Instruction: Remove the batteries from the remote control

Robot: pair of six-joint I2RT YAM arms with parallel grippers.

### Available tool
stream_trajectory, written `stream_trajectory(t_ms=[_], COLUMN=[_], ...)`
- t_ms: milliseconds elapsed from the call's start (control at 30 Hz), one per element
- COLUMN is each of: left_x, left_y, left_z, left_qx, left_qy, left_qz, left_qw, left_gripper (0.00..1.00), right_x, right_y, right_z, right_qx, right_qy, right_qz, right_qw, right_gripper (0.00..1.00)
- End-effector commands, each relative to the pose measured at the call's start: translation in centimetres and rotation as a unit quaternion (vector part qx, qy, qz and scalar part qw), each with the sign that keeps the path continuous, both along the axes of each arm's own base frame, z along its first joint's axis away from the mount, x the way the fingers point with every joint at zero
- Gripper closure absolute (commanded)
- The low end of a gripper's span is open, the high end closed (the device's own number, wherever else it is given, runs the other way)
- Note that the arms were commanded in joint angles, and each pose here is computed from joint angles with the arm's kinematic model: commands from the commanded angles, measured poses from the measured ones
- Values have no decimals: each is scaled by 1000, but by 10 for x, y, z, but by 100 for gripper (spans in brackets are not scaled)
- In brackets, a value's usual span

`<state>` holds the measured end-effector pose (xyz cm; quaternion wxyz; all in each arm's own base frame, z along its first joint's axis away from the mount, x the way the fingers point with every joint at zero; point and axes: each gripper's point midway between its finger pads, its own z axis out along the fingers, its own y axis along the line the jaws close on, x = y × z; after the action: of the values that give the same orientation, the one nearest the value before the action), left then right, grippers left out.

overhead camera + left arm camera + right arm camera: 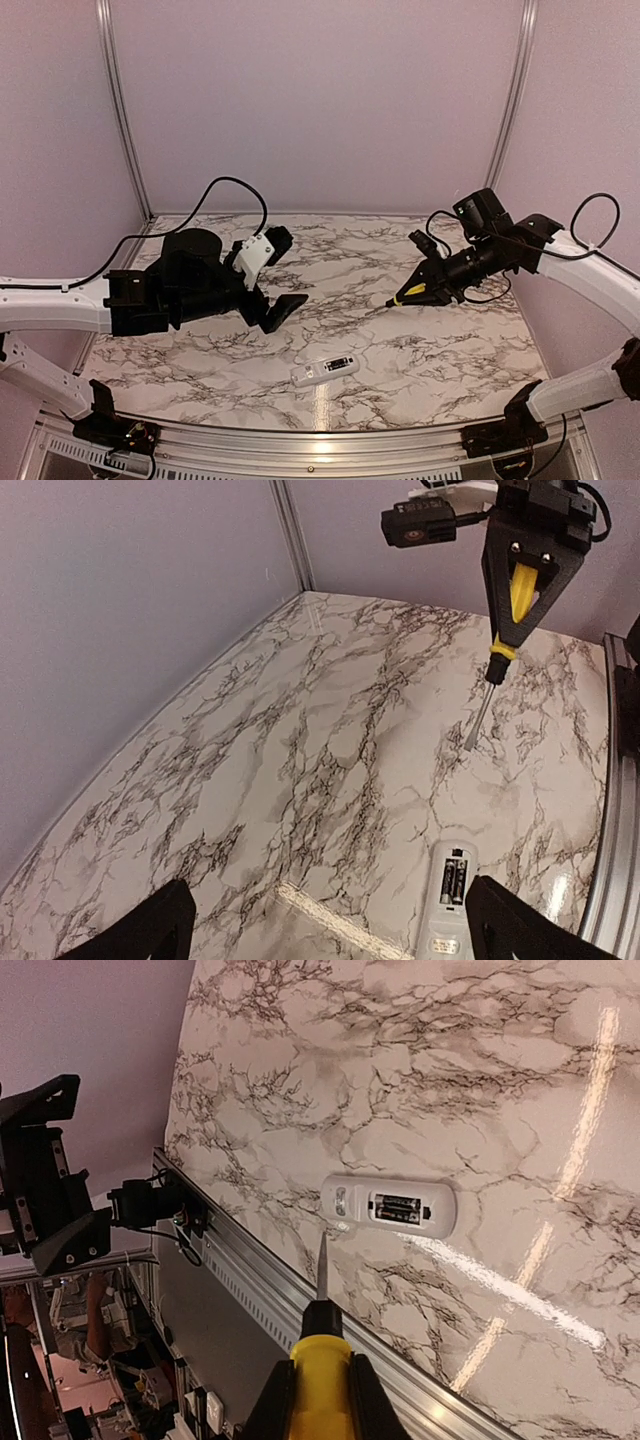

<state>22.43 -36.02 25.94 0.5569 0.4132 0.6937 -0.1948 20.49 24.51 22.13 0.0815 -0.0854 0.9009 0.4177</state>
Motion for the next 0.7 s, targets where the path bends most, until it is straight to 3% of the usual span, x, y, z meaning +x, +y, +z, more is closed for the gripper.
stream_trajectory(t_ms=[0,300,667], left_x=[-35,-58,-60], left_y=[7,8,-7], left_z=[-60,-136,-175], left_qx=[49,97,92], left_qy=[70,110,127], left_qz=[-77,-135,-154], left_qw=[993,980,975], left_gripper=[2,4,7], right_x=[14,16,10], right_y=[-2,0,27], right_z=[6,-23,-39], right_qx=[-16,-78,-96], right_qy=[-24,0,20], right_qz=[-8,13,40], right_qw=[1000,997,994], right_gripper=[100,100,100])
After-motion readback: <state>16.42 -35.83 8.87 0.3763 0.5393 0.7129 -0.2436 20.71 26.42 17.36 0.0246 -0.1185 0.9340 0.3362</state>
